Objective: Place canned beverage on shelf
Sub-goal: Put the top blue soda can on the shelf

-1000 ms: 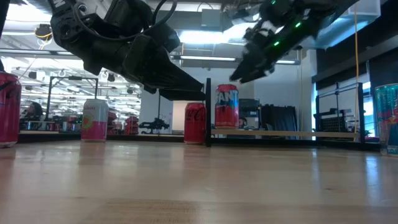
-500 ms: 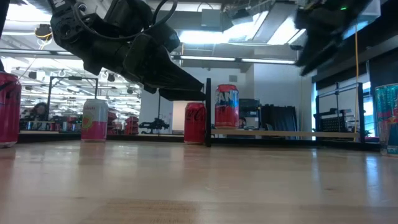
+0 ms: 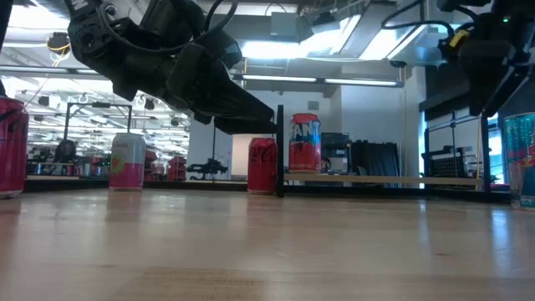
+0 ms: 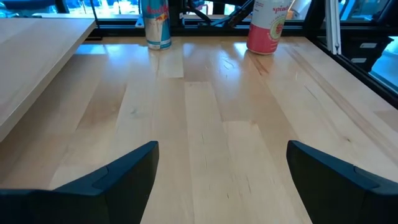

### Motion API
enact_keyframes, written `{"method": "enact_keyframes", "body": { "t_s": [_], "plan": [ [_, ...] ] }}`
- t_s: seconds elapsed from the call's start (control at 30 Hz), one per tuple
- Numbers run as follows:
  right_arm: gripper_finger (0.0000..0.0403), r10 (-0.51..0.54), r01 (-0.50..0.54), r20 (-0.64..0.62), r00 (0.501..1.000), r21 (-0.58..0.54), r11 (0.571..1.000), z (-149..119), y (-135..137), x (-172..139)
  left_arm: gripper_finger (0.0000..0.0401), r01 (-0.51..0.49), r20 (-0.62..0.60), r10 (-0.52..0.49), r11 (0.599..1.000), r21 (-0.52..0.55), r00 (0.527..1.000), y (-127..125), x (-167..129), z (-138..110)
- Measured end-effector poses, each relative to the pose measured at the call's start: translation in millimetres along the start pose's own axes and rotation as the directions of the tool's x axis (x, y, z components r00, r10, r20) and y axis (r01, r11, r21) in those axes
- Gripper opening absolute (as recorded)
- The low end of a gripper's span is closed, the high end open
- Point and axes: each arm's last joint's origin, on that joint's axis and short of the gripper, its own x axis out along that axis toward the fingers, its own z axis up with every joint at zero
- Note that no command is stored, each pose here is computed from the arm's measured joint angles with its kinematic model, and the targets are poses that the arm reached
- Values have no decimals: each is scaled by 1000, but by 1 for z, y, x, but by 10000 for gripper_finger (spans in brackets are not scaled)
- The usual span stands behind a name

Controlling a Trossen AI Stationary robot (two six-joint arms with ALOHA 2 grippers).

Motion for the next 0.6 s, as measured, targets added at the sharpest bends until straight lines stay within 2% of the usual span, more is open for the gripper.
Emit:
{"method": "enact_keyframes", "body": {
  "t_s": [0.33,0.6],
  "plan": [
    [386,-47,53,-121,992,46,998,-7,-5,1,333,0,2,0,1000,0,1000,0,0,0],
    [386,-59,67,-223,973,26,997,-6,4,9,333,9,1,-9,1000,4,1000,-3,0,0]
  ]
}}
